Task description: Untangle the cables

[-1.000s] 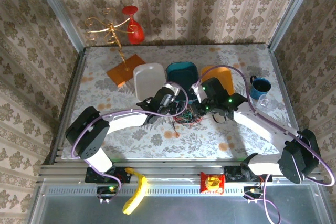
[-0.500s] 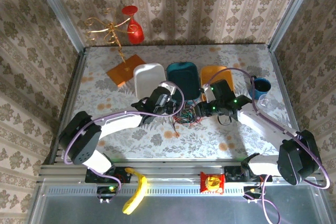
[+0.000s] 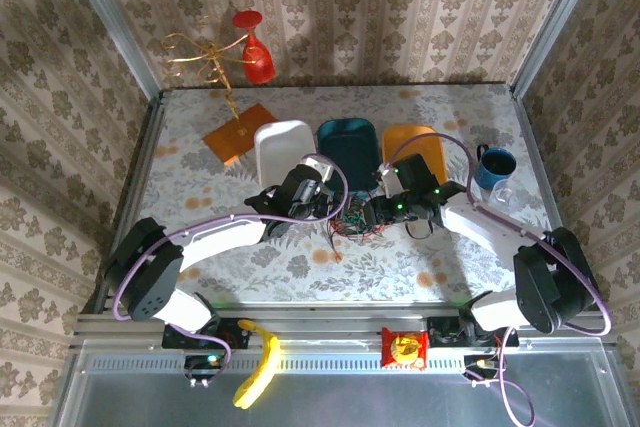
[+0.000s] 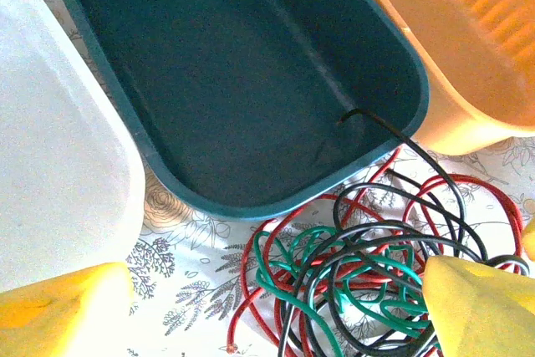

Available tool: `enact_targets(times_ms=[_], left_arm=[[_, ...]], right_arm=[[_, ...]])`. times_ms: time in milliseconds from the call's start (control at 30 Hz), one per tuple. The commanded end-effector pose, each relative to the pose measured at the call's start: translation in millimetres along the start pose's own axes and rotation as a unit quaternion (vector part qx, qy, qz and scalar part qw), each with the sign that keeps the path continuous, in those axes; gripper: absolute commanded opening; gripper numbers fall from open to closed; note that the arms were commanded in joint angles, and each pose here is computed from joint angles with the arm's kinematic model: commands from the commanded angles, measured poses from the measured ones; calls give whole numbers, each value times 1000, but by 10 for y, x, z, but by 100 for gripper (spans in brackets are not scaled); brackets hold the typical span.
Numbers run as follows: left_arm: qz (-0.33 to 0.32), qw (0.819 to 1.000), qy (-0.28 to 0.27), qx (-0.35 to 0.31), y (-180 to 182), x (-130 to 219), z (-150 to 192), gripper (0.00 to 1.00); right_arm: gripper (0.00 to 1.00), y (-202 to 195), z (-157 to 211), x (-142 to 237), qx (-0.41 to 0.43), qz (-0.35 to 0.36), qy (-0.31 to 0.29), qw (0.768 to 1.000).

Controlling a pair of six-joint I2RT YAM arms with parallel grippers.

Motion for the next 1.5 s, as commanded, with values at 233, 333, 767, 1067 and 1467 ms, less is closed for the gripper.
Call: enact_targets(times_ms=[233, 333, 767, 1067, 1467], left_arm=[[5, 999, 28, -18, -6, -77, 58, 91], [8, 999, 37, -26, -24, -97, 67, 90], [69, 993, 53, -77, -236, -279, 127, 90], [10, 978, 143, -149, -400, -688, 256, 43], [2, 984, 134, -117, -336, -566, 284, 0]], right_arm=[[8, -14, 23, -69, 6, 3, 16, 1000], [4, 0, 21, 25, 12, 11, 6, 1000], [0, 86, -67, 318, -9, -48, -22, 999], [0, 87, -62, 492, -31, -54, -49, 997], [0, -311, -169, 886, -123, 22, -142, 982]])
Point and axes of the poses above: each hand's point on the last joint's axis, 136 mm out from that joint toward the fingers, its own x axis back along the fingers, its own y axis along the line the jaws close on, z = x × y, the point moved 9 cm from there along x, back along the fingers, and after that the axes turned 10 degrees about -x, right-handed, at the moved point
